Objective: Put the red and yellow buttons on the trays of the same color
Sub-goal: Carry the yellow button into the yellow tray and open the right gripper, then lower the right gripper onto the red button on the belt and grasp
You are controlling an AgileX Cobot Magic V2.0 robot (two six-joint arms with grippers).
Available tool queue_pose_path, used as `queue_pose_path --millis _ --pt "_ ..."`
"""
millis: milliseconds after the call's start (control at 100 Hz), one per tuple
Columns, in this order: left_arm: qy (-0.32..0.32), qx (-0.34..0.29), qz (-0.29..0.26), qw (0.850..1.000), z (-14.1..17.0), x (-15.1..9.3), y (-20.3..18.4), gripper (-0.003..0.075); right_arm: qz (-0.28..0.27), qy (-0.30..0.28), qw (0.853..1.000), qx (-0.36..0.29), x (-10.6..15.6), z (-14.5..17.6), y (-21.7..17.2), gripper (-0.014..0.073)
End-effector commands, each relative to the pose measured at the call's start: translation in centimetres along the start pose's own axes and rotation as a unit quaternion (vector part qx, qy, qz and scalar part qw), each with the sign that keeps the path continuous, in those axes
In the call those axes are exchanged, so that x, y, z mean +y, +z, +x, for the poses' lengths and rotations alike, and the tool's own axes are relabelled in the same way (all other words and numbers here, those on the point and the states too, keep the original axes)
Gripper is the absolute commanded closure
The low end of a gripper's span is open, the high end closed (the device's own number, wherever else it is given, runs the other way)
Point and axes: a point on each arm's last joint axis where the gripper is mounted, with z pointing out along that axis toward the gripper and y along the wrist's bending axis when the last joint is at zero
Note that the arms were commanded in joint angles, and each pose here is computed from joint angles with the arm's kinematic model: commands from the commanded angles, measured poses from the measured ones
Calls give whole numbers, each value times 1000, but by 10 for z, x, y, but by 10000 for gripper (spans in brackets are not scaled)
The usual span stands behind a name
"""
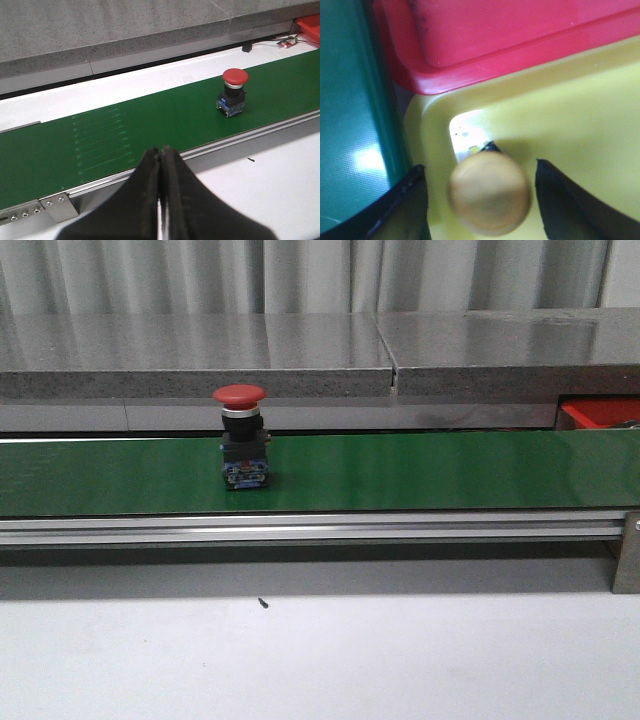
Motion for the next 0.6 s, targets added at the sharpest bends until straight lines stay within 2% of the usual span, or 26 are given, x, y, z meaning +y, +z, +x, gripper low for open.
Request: queue_pose_path --millis 0,370,590 --pt "-5 -44 -2 999 -13 1 -3 739 1 4 998 -55 1 -14 -15 104" --pt "-5 -44 -2 999 -13 1 -3 739 -6 -10 994 -111 9 -19 -52 105" --pt "-5 -44 -2 999 -13 1 -3 739 -40 -52 989 -130 40 -16 -69 108"
